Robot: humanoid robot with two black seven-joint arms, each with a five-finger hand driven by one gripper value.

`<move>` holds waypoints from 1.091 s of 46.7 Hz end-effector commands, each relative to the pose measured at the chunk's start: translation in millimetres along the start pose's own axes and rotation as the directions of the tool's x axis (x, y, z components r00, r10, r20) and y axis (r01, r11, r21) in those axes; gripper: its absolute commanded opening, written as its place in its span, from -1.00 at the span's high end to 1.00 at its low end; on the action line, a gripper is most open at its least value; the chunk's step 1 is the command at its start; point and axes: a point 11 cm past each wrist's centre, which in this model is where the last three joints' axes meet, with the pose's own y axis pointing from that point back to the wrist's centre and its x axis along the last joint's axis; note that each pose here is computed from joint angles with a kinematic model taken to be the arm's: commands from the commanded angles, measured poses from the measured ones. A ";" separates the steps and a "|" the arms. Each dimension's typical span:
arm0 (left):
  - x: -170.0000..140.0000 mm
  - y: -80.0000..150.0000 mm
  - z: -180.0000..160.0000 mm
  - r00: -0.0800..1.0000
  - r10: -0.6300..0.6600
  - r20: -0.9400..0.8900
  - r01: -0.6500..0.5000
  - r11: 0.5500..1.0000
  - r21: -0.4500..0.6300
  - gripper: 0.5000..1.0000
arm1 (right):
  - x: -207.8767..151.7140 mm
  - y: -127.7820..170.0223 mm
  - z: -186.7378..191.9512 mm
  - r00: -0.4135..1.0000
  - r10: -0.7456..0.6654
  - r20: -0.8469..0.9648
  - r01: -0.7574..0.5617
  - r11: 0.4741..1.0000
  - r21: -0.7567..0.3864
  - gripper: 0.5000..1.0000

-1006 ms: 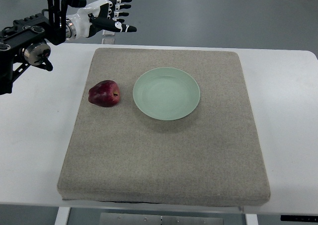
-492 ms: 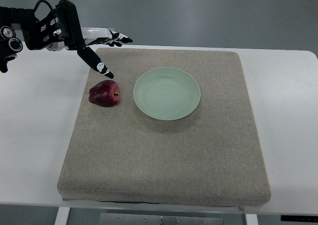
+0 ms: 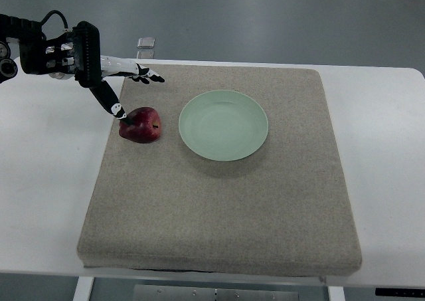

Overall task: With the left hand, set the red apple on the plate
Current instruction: 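Lower the left hand fingers down around the red apple, then close the left hand fingers to grasp the red apple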

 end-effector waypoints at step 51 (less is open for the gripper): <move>-36.8 -33.0 -20.0 0.998 -0.050 0.034 0.048 0.998 0.050 -0.98 | 0.0 0.0 0.2 1.000 0.000 0.000 0.000 1.000 0.000 -0.72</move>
